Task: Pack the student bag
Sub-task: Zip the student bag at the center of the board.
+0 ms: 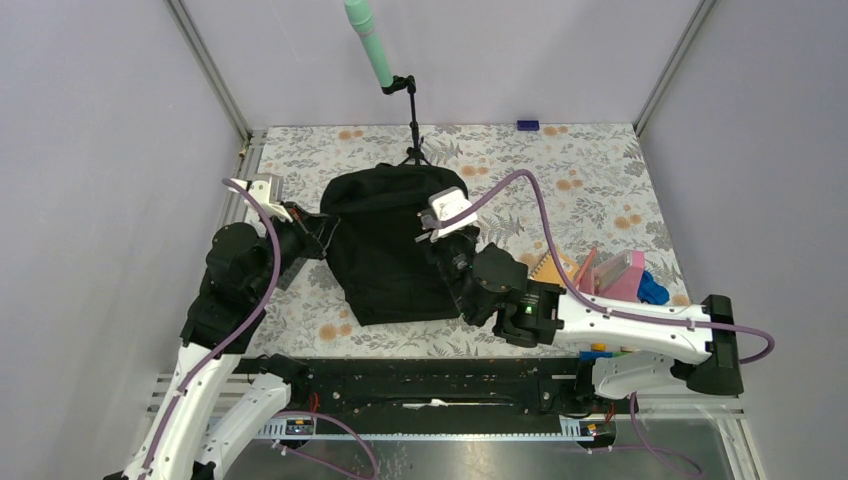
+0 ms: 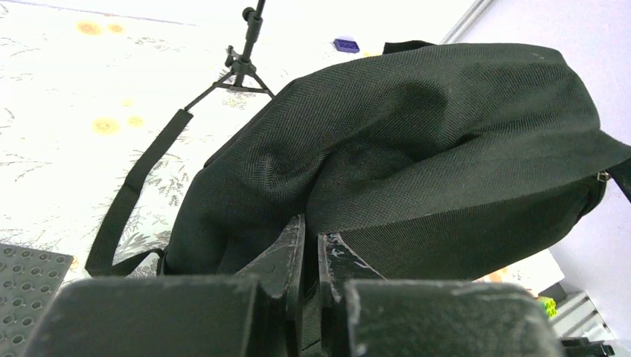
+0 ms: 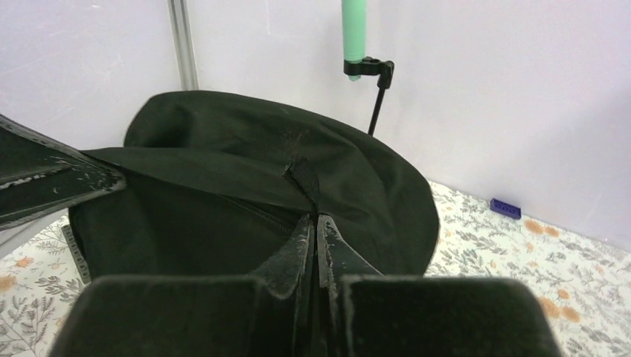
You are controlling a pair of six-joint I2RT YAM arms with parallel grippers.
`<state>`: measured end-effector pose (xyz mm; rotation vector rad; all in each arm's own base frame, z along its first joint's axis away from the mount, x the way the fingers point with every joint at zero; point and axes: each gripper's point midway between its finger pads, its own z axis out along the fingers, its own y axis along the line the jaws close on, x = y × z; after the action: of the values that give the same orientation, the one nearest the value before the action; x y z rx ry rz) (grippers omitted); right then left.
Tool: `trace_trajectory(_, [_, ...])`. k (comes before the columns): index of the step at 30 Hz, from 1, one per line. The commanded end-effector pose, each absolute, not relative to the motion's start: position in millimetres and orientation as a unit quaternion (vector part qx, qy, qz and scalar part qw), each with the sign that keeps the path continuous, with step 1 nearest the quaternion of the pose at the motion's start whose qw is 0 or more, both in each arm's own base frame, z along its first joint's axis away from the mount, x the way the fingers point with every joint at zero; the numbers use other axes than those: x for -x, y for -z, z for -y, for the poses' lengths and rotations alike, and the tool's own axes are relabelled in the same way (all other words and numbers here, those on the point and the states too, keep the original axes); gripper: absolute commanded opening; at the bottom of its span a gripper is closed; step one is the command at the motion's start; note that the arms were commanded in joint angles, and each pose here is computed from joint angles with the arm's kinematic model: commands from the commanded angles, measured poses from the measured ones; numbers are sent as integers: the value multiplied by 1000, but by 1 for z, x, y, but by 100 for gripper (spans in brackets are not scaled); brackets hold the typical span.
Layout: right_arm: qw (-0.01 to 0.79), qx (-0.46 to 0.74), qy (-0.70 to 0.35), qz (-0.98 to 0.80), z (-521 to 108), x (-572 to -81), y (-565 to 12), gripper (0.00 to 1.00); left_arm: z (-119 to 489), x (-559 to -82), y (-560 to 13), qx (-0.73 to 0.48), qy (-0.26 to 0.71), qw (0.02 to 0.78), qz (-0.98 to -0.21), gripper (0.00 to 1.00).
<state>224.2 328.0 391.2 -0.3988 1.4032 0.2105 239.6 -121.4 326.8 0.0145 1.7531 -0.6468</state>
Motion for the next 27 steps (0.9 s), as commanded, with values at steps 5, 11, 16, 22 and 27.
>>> trace_trajectory(5, [733, 2, -141, -666, -243, -241, -404, 0, 62, -246, -315, 91, 148, 611, -773, 0])
trace_trajectory(11, [710, -6, -182, -680, -243, -240, -380, 0, 63, -242, -319, 72, 147, 610, -775, 0])
trace_trajectory(16, [694, 6, -234, -681, -255, -232, -378, 0, 114, -221, -338, -121, 219, 584, -773, 24])
trace_trajectory(22, [683, 22, -260, -683, -268, -228, -374, 0, 131, -201, -373, -226, 230, 602, -730, 80])
trace_trajectory(27, [681, 23, -272, -679, -271, -226, -377, 0, 139, -186, -410, -283, 224, 655, -664, 95])
